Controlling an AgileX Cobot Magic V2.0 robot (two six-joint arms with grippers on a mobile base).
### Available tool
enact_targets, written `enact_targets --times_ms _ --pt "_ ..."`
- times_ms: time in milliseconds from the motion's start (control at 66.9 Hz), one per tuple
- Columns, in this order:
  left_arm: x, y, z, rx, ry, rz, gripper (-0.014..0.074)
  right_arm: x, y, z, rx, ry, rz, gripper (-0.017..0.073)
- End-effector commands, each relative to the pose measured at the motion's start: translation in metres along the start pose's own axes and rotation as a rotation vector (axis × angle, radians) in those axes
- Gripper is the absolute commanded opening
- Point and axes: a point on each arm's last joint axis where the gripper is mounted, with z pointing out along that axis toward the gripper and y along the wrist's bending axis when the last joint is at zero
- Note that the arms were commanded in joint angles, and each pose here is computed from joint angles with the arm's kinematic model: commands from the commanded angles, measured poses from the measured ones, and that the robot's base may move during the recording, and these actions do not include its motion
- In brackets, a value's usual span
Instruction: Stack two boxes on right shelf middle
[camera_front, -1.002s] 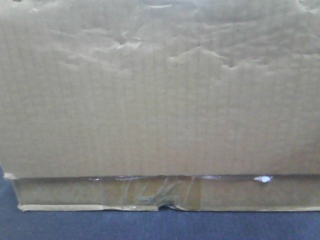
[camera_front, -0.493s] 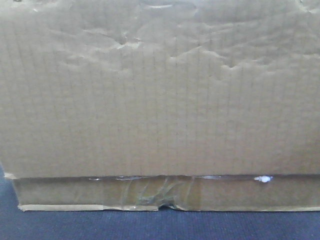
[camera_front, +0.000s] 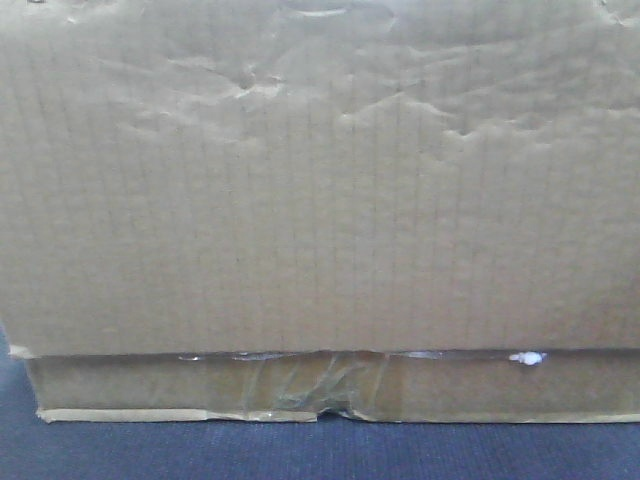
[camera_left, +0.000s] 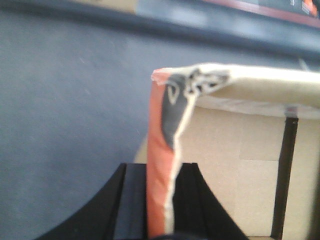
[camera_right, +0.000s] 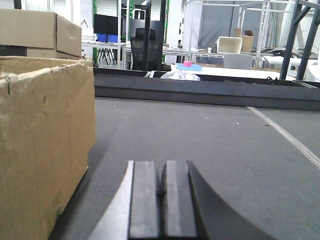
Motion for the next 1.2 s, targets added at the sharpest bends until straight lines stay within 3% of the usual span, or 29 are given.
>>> enact_targets --times_ms 0,164,269,389,523,748,1181 --pt "0.004 -0.023 0.015 0.008 0.012 0.007 -0.0111 -0.002 0.0 0.0 0.004 -0.014 -0.01 -0.0167" --pt "0.02 -0.065 0.051 -0.011 0.077 0.054 -0.0111 -0.002 0.0 0.0 0.004 -0.014 -0.01 -0.0167" --pt "0.035 -0.092 0.072 0.014 0.135 0.067 -0.0111 -0.002 0.0 0.0 0.004 -0.014 -0.01 -0.0167" --pt "0.048 -0.108 0.097 0.005 0.19 0.078 -0.0111 -0.002 0.0 0.0 0.004 -0.014 -0.01 -0.0167" --pt "0.055 -0.112 0.119 -0.021 0.23 0.07 -0.0111 -0.002 0.0 0.0 0.004 -0.014 -0.01 -0.0167" --pt "0.058 -0.11 0.124 -0.042 0.238 0.065 -0.0111 -0.002 0.0 0.0 0.004 -0.014 -0.01 -0.0167" --pt "0.105 -0.098 0.158 -0.135 0.42 0.049 -0.0111 -0.002 0.0 0.0 0.004 -0.014 -0.01 -0.0167"
